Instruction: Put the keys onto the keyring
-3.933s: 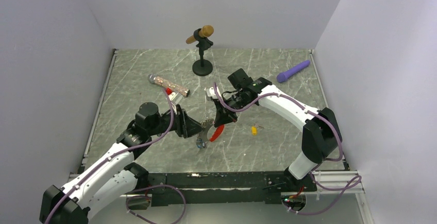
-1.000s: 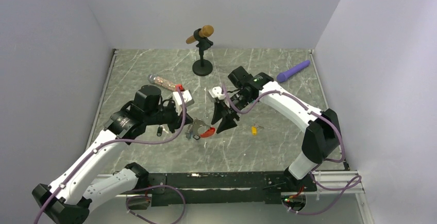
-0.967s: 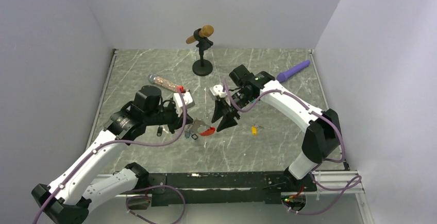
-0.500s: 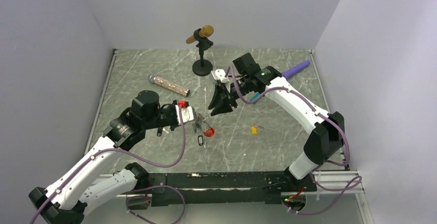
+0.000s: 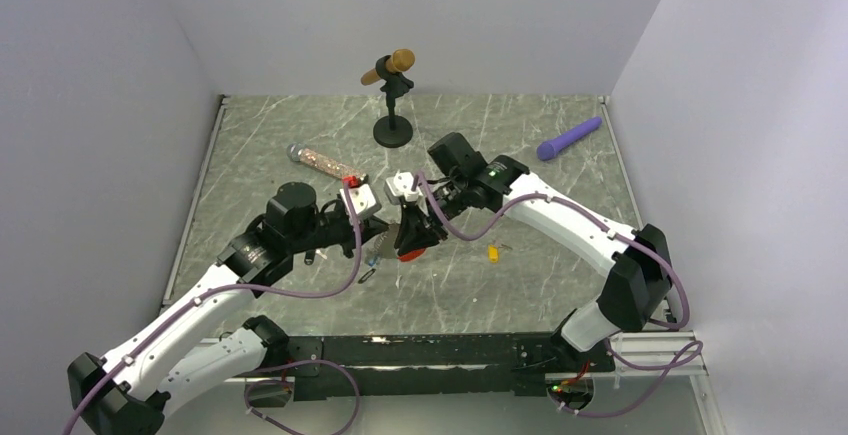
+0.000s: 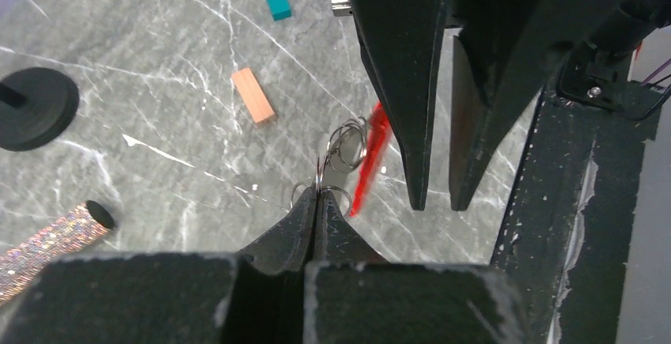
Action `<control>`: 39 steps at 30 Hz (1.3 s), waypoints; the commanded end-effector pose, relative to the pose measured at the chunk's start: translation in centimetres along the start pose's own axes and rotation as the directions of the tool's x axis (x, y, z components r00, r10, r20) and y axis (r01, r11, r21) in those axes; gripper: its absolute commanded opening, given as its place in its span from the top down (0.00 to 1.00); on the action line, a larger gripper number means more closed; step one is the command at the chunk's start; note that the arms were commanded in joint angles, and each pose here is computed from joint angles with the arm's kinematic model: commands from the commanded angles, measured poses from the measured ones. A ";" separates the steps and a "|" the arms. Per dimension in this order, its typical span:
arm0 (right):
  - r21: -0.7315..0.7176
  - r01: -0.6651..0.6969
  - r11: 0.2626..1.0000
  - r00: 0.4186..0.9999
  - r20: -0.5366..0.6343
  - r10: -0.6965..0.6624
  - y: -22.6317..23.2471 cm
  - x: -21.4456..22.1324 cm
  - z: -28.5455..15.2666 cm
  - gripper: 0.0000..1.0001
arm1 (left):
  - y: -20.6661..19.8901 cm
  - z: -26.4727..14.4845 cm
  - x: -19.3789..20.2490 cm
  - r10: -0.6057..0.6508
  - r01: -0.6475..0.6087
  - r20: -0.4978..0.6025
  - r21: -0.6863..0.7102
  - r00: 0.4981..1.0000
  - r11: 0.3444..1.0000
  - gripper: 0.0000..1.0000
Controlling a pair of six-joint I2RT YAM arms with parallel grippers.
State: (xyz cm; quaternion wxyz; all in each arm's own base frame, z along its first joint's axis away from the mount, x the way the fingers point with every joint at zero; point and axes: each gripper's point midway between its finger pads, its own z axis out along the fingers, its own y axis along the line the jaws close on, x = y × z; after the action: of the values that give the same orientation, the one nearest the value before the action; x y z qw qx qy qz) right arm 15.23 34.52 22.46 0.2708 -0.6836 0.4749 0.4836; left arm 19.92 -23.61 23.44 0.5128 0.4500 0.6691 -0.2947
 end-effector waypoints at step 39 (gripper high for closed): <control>-0.084 0.040 0.996 0.999 0.009 -0.039 -1.2 -1.4 0.5 0.75 | -3.7 -1.2 -0.8 -0.037 0.030 0.040 0.174 0.999 0.984 1.00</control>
State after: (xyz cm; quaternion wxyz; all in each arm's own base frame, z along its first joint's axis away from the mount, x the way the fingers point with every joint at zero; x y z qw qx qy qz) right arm 15.93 35.40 22.95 0.2467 -0.7004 0.4429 0.5023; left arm 15.97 -23.79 21.28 0.4447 0.4941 0.6598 -0.3503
